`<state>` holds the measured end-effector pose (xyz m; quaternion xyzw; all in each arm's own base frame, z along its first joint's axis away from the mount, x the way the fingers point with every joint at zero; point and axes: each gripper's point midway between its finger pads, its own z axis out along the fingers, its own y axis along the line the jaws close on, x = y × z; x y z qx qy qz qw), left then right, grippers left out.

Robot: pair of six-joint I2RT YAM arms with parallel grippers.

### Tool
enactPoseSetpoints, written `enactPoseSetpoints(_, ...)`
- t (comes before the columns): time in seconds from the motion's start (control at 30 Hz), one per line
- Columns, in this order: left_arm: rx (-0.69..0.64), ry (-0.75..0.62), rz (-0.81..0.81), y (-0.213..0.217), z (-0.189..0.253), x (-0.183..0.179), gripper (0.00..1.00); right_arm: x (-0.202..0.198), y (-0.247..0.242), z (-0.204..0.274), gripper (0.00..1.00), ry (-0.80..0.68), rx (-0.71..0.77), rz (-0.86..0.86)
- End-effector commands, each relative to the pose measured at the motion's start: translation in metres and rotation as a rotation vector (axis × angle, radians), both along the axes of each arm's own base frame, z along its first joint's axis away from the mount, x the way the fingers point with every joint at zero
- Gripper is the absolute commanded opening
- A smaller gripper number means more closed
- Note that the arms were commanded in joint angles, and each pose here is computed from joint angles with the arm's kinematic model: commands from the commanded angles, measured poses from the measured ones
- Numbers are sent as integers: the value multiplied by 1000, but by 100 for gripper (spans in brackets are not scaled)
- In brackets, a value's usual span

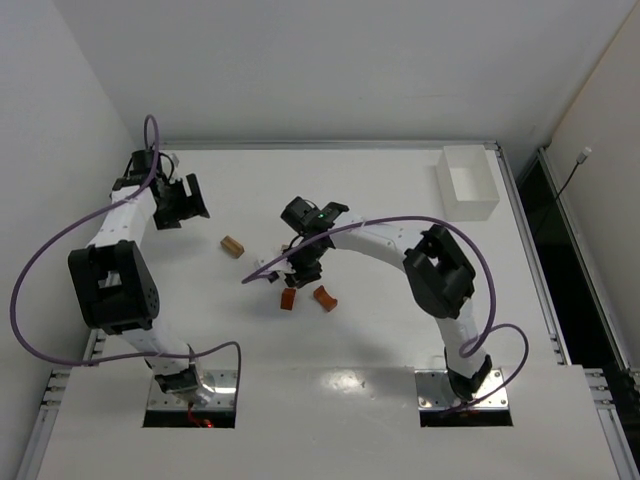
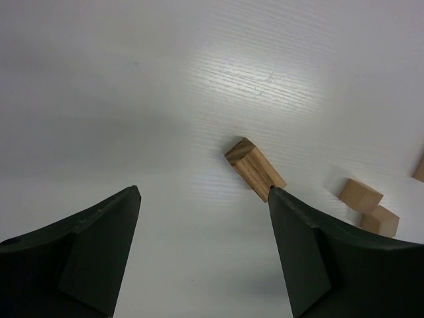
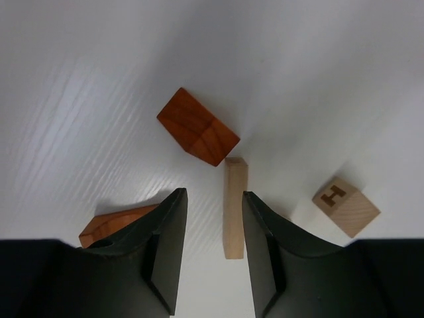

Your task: Build the wood block tower

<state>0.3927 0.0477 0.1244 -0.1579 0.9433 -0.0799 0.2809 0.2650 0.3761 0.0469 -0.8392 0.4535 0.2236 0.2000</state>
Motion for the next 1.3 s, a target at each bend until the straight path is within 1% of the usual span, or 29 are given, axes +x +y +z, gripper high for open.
enactPoseSetpoints(0.0,-20,-43,1,2,15,12,75,3,-2,6,35,-1,-6,43)
enactPoseSetpoints(0.23,-29,-44,-5,2,14,20,75,13,-3,-10,34,-22,-47,30)
enactPoseSetpoints(0.53,-37,-12,-4,2,1,21,75,28,0,-27,34,-56,-79,8)
enactPoseSetpoints(0.83,-48,-5,-10,0,-2,21,75,39,4,-26,34,-99,-73,-19)
enactPoseSetpoints(0.97,-45,-14,-10,1,-1,23,75,40,0,-36,34,-99,-102,-24)
enactPoseSetpoints(1.17,-55,-5,-14,-1,-5,23,75,38,-6,-38,33,-94,-127,-9)
enactPoseSetpoints(1.27,-58,4,-14,-1,-9,23,75,37,-9,-43,24,-90,-147,-10)
